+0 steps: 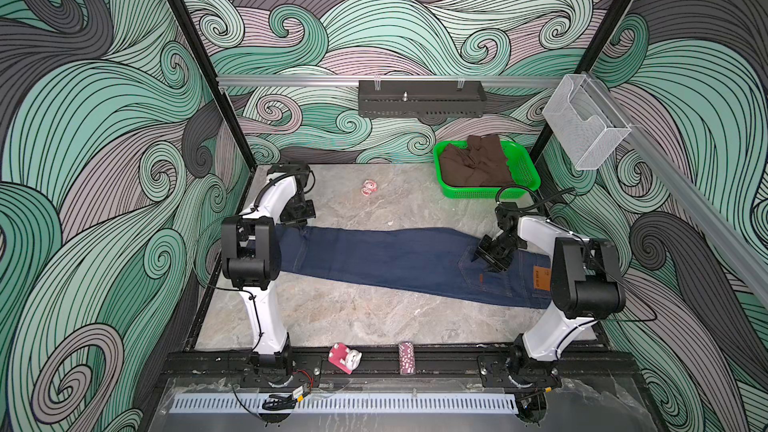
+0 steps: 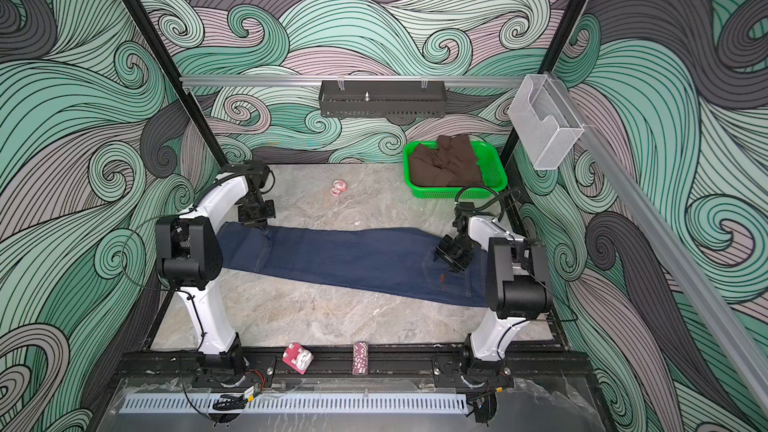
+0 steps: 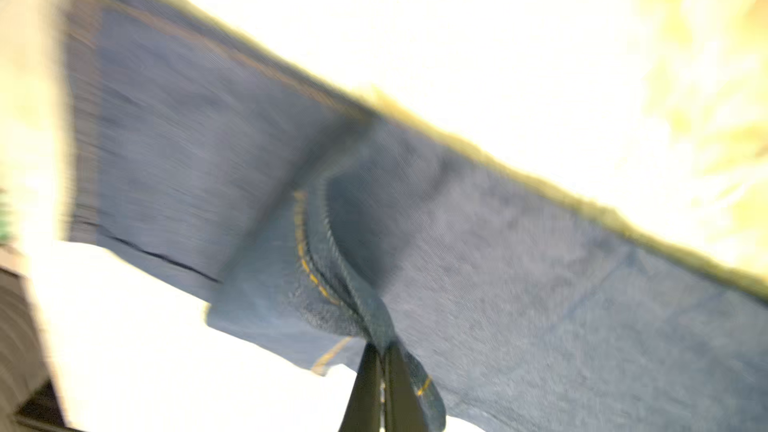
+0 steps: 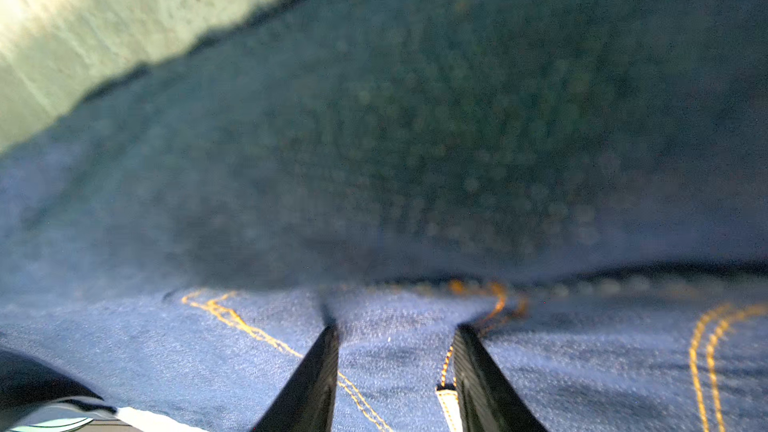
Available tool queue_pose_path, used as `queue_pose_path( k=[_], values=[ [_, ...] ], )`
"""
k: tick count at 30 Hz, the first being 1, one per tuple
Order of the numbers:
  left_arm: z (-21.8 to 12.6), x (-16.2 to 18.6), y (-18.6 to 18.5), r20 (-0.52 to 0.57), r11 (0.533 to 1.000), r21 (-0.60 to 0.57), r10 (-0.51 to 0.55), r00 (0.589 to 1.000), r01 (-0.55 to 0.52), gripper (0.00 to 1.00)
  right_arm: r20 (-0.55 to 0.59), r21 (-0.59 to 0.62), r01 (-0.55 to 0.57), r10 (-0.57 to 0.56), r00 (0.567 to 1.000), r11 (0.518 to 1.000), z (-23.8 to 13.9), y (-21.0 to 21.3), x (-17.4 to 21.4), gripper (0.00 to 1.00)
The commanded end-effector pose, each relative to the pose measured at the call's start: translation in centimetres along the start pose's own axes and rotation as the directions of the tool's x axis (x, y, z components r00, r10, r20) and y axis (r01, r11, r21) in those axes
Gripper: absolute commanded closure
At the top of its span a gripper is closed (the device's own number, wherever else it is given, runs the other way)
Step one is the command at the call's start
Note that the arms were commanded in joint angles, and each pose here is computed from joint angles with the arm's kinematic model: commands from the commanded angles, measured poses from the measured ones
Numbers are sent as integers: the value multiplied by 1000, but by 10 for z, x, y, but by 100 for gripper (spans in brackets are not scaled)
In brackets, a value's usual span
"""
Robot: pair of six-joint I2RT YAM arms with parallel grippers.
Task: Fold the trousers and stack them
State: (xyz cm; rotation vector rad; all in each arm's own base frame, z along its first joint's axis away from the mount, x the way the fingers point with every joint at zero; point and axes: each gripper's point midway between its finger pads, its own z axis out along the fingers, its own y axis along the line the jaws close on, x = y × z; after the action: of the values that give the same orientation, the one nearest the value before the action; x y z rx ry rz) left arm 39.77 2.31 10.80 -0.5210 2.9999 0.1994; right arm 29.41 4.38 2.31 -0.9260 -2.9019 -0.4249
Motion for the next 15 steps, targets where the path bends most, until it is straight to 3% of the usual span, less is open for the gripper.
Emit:
queue_pose_path(
  k=[1, 4, 6, 11, 15],
  values=[
    [3, -10, 37, -41, 994, -110, -15, 999, 10, 100, -15, 18, 14, -13, 1000, 1000, -6, -2, 6, 53],
    [8, -26, 50, -44, 991, -131, -25, 999, 19, 98, -19, 22, 19, -18, 1000, 1000, -8, -2, 7, 53],
    [12, -35, 59, -50, 988, -156, -25, 998, 17, 92, -22, 24, 18, -17, 1000, 1000, -9, -2, 8, 53],
    [10, -54, 102, -27, 968, -226, -115, 993, 106, 52, -29, 27, 20, -19, 999, 999, -12, -2, 11, 53],
    [-15, -61, 99, 25, 979, -147, -137, 990, 139, 39, -28, 32, 22, -21, 999, 999, -13, -2, 12, 53]
  ],
)
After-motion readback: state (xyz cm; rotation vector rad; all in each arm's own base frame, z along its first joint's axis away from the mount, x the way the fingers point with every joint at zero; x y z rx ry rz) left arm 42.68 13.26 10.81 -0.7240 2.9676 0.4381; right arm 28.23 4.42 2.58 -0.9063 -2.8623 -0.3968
